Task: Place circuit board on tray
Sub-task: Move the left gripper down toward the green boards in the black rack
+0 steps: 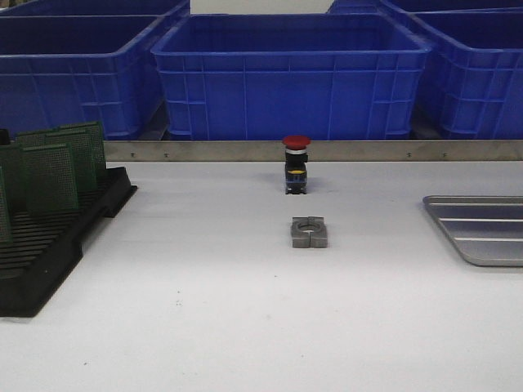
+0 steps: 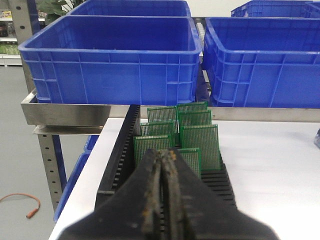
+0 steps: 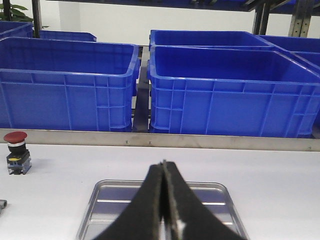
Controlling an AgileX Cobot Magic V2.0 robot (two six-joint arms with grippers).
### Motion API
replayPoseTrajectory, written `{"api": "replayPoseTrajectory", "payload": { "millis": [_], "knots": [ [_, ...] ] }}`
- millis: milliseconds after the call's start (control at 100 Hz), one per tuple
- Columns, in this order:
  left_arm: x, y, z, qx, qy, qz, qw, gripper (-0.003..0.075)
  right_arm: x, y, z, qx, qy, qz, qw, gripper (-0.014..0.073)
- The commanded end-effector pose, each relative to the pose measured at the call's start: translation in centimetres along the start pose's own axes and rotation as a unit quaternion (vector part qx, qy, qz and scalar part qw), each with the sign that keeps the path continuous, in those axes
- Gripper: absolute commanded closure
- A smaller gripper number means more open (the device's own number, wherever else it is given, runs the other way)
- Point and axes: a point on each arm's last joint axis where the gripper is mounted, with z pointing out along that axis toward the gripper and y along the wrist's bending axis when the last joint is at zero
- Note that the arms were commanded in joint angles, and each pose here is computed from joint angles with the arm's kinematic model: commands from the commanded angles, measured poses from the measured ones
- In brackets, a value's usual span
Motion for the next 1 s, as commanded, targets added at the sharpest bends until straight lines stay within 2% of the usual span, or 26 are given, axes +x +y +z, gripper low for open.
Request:
{"api": "replayPoseTrajectory", "payload": {
  "millis": [0, 80, 290, 390, 510, 560, 650, 810, 880, 990],
  "knots": [
    [-3.0, -0.2, -0.3, 0.001, -0.001, -0.027, 1.0, 0.0741, -1.2, 0.0, -0.2, 0.002, -0.053, -0.007, 0.999, 0.0656],
    [-4.3, -0.3, 0.1, -0.005, 0.064, -0.037, 0.997, 0.0741, -1.2, 0.0, -0.2, 0.002, -0.053, -0.007, 0.999, 0.0656],
    [-7.7, -0.5, 2.2, -0.013, 0.148, -0.034, 0.988, 0.0722, -1.2, 0.0, -0.2, 0.002, -0.053, -0.007, 0.999, 0.0656],
    [-8.7, -0.5, 3.8, -0.014, 0.177, -0.024, 0.984, 0.0601, -1.2, 0.0, -0.2, 0.002, -0.053, -0.007, 0.999, 0.0656],
    [-9.4, -0.7, 5.8, -0.004, 0.207, 0.014, 0.978, 0.0383, -1.2, 0.0, -0.2, 0.002, -0.053, -0.007, 0.999, 0.0656],
    [-9.6, -0.8, 6.7, 0.004, 0.22, 0.043, 0.975, 0.0341, -1.2, 0.0, -0.2, 0.002, -0.053, -0.007, 0.999, 0.0656],
    [-9.8, -0.8, 8.5, 0.017, 0.243, 0.094, 0.965, 0.0336, -1.2, 0.0, -0.2, 0.002, -0.053, -0.007, 0.999, 0.0656],
    [-10.4, -1.5, 12.0, 0.086, 0.269, 0.214, 0.935, 0.0336, -1.2, 0.0, -0.2, 0.002, -0.053, -0.007, 0.999, 0.0656],
    [-10.4, -2.0, 13.6, 0.142, 0.268, 0.289, 0.908, 0.0335, -1.2, 0.0, -0.2, 0.002, -0.053, -0.007, 0.999, 0.0656],
    [-10.2, -2.9, 15.8, 0.234, 0.252, 0.398, 0.851, 0.0335, -1.2, 0.0, -0.2, 0.002, -0.053, -0.007, 0.999, 0.0656]
  ]
}}
